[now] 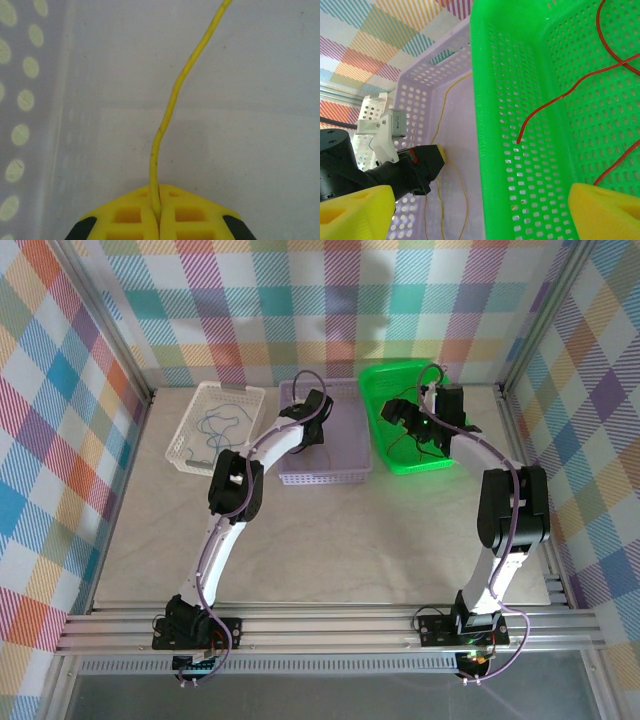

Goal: Untangle the cables

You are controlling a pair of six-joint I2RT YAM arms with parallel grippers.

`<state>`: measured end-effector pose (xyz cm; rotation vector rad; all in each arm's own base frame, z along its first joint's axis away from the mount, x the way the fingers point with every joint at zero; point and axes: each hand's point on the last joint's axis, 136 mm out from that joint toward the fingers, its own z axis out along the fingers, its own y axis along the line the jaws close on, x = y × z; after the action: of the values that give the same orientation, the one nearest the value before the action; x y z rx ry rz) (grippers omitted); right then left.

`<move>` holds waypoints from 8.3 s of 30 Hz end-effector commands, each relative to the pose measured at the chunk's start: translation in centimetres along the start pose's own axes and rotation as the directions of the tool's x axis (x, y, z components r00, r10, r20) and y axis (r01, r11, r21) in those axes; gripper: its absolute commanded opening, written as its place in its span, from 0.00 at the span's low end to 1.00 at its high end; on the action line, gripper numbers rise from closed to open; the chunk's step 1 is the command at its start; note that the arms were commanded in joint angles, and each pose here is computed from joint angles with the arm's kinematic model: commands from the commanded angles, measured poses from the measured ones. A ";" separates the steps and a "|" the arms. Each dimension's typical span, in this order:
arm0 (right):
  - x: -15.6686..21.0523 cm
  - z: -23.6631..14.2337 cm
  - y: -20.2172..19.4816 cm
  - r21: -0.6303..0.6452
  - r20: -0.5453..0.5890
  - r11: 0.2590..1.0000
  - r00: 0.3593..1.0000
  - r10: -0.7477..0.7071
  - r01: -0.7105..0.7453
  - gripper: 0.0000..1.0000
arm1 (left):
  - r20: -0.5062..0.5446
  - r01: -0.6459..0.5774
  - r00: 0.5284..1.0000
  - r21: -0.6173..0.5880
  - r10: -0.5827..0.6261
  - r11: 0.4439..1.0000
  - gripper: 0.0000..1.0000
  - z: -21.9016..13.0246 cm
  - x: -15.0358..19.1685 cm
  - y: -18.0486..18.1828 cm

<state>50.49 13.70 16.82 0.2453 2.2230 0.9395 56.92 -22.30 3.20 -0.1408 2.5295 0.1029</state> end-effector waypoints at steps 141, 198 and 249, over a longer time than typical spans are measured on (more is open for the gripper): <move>-4.3 3.3 -10.3 0.710 -0.300 0.409 0.772 -0.560 0.573 0.00 | 0.448 -0.036 0.894 0.057 0.007 0.998 1.00 -31.6 -1.4 10.7; -6.7 -1.3 -3.1 0.535 -0.351 0.692 0.873 -0.339 0.484 0.59 | 0.437 -0.052 0.899 0.058 0.021 0.997 1.00 -31.2 -1.3 10.2; 7.0 -10.1 -12.7 0.481 0.234 0.764 0.777 -0.585 0.430 1.00 | 0.482 0.197 0.871 -0.170 -0.093 0.966 1.00 -15.0 8.5 28.5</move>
<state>39.04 1.66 7.61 -0.0003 2.0058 0.0876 36.40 3.46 12.01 -0.3683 2.0779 0.3814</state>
